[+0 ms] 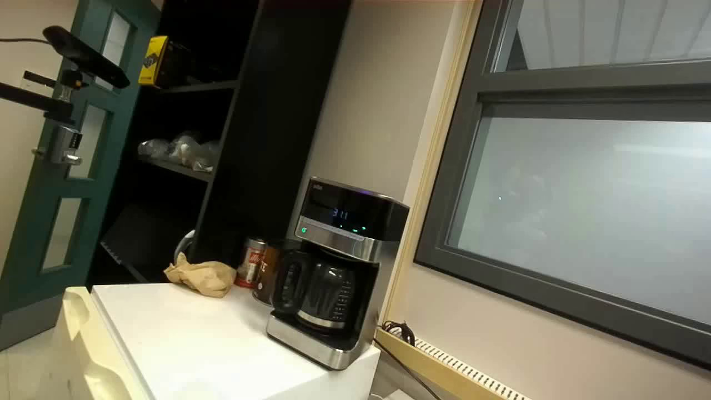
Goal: Press a button on the coffee maker
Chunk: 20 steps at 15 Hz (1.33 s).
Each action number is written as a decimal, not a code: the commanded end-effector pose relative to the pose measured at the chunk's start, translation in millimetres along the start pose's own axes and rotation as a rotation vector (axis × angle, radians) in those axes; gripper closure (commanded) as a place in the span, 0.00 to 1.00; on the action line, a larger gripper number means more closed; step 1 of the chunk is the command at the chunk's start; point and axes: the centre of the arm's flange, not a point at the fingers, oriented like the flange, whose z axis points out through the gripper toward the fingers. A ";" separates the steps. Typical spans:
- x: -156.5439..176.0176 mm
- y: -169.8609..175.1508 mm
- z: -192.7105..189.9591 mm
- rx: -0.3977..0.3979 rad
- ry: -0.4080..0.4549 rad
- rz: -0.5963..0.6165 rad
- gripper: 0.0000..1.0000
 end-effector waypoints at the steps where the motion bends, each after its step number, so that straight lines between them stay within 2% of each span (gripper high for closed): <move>1: 0.0 0.0 0.0 0.000 0.000 0.000 0.00; 15: 1.2 0.6 0.3 -0.001 -0.001 0.003 0.00; 20: 33.4 11.1 0.8 -0.075 0.028 -0.005 0.00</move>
